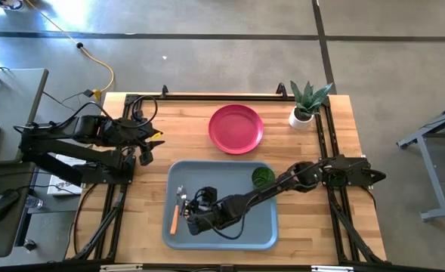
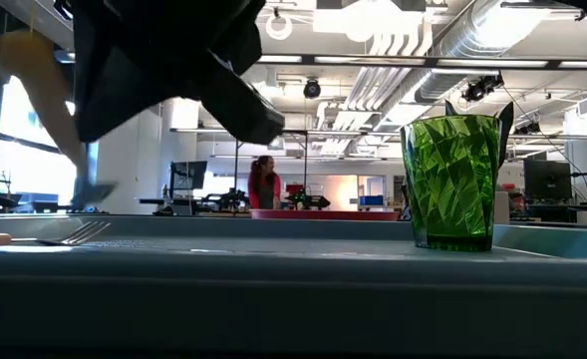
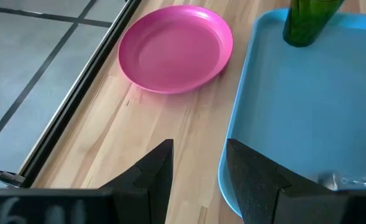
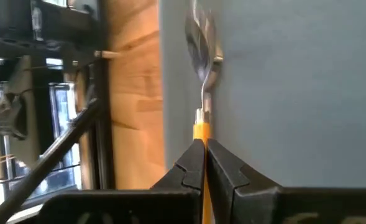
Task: Pick and place plate/cup/fork/spoon on tray
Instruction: Put the yellow spoon on the blue serving tray to the right of the orange fork
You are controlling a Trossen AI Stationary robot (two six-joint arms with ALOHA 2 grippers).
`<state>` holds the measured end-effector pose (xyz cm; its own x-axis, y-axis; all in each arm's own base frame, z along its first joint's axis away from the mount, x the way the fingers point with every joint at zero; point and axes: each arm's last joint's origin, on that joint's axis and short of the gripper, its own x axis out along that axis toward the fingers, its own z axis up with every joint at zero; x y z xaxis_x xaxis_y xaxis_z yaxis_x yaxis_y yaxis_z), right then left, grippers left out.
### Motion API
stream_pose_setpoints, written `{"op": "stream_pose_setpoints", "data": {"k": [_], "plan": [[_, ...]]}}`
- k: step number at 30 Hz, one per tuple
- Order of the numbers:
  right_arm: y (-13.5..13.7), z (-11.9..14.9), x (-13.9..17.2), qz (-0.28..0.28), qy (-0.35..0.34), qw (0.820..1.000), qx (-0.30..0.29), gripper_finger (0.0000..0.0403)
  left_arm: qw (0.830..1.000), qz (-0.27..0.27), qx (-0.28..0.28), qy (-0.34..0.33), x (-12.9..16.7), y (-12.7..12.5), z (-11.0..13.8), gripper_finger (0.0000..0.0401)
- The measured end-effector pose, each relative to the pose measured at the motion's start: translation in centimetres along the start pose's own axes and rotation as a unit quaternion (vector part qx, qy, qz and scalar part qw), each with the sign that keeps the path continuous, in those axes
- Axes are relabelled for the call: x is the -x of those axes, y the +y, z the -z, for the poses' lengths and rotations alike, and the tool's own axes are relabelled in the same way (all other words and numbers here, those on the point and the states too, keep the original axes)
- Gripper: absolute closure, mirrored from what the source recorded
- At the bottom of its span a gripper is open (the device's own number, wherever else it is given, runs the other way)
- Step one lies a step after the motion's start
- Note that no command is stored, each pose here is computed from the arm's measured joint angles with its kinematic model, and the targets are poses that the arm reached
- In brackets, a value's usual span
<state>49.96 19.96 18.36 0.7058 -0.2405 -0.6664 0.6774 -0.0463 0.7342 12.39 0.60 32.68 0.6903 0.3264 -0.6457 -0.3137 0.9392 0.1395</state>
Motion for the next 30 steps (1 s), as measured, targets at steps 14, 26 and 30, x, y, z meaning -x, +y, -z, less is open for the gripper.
{"op": "stream_pose_setpoints", "data": {"k": [14,26,30], "plan": [[-2.2,2.1,-1.8,0.009,0.023,0.999,-0.025,0.0402,1.0,-0.007,0.001,0.001,0.0,0.0,0.0,0.0261],[-1.7,1.6,-1.7,0.046,0.137,0.988,0.061,0.0403,1.0,-0.008,0.008,0.003,0.0,0.1,0.1,0.0261],[-1.3,1.2,-1.1,0.053,0.144,0.984,0.085,0.0403,1.0,-0.008,0.008,0.003,0.0,0.1,0.1,0.0261]]}}
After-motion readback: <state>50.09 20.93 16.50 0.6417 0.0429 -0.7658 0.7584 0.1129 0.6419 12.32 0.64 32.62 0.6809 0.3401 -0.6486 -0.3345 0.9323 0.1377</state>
